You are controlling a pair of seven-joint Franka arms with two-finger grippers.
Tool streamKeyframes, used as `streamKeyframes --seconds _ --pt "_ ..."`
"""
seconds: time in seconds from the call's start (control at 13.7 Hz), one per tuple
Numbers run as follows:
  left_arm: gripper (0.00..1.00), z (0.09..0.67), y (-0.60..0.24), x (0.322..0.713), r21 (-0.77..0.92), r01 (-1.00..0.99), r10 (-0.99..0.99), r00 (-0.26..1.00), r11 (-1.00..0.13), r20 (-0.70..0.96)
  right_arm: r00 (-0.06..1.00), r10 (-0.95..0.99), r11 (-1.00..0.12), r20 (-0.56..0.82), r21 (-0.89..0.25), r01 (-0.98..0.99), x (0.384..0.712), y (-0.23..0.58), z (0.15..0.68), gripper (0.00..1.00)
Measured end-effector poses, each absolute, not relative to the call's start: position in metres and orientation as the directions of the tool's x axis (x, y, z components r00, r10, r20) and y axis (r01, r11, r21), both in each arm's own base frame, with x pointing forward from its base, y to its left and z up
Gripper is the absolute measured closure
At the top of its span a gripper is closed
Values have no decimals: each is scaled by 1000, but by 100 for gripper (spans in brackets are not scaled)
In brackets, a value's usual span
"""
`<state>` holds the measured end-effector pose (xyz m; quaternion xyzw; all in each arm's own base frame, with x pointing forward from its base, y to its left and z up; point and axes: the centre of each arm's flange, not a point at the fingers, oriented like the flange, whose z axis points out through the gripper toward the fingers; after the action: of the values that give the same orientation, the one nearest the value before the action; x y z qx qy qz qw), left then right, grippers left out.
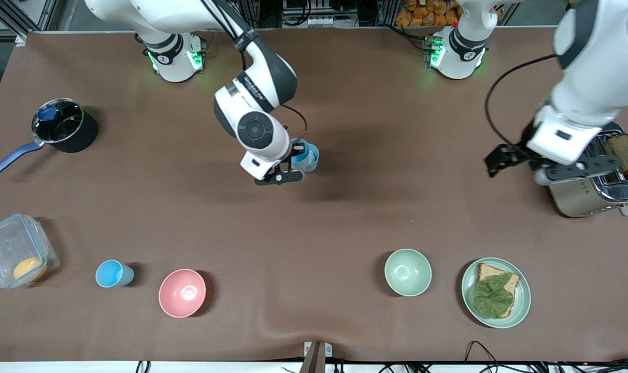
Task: Stack blue cups with both arms
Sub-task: 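Release the cup with the left gripper while the right gripper carries its cup over, then lower the right gripper's cup into the placed cup and open the gripper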
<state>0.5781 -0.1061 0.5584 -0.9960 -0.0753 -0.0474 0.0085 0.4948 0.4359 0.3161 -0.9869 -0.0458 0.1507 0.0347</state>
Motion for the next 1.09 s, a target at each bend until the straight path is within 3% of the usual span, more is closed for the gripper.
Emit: streamKeyframes --seconds 0.66,1.09 --pt "0 556 -77 577 -33 148 147 989 -988 35 940 108 -993 -324 -83 85 465 462 306 96" --pt "0 555 -77 577 -33 147 146 989 -989 32 939 100 -994 -328 -75 80 465 463 293 96"
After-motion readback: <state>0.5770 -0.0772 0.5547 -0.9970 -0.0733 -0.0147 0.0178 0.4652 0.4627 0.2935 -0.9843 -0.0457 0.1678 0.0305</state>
